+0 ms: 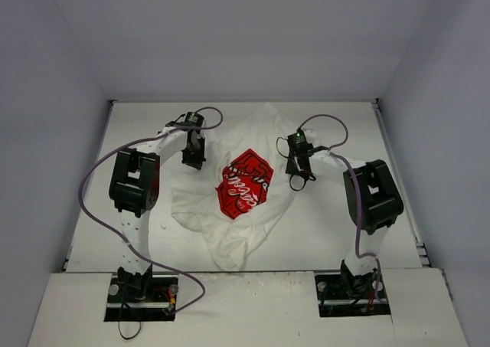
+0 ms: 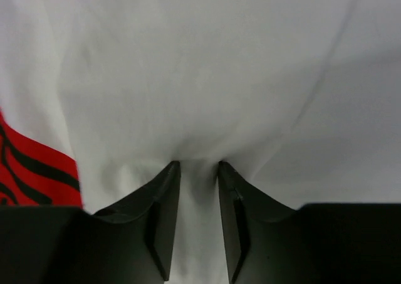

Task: Fold and stack the t-shirts
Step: Flatten out the tshirt

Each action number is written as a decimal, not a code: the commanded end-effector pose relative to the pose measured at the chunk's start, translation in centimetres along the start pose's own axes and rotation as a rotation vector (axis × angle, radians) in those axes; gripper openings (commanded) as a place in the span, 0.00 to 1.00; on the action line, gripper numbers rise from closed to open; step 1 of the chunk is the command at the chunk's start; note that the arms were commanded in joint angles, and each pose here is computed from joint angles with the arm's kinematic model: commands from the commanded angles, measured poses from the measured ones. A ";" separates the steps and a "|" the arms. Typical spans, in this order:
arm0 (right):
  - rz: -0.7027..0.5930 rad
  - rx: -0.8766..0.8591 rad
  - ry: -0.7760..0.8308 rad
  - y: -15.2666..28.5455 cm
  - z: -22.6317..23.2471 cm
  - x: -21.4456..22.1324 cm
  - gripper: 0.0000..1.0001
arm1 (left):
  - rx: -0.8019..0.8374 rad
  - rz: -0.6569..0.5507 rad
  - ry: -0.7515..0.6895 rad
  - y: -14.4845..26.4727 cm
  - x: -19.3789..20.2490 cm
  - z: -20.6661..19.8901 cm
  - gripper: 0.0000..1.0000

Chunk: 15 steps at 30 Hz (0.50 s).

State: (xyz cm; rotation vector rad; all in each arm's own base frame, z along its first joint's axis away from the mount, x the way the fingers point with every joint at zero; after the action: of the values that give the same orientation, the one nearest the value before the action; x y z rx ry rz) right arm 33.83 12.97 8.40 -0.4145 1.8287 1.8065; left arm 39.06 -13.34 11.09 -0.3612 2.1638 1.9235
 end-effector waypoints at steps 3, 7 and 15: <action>-0.032 -0.092 0.115 -5.4 3.8 -4.0 0.21 | 0.010 0.146 0.068 -0.3 5.3 0.0 0.00; -0.123 -0.315 0.243 -7.7 9.9 -9.7 0.20 | 0.294 0.177 0.081 -0.1 9.0 -5.1 0.00; -0.526 -0.582 0.401 -1.9 17.0 -21.9 0.61 | 0.633 -0.153 -0.051 10.1 7.8 -8.9 0.29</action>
State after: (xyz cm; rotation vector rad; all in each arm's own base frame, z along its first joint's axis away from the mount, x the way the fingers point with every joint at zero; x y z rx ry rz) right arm 54.40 24.97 10.97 -1.1259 1.4153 1.9985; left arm 27.05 -22.38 11.67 -0.1032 2.4785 1.3820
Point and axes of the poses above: each gripper's point midway between its finger pads, its own y axis back along the fingers, its own z axis along the line the jaws close on, x = y × z, the point moved 9 cm from there along y, back along the fingers, and after that the axes turned 2 degrees about y, right-handed, at the moved point
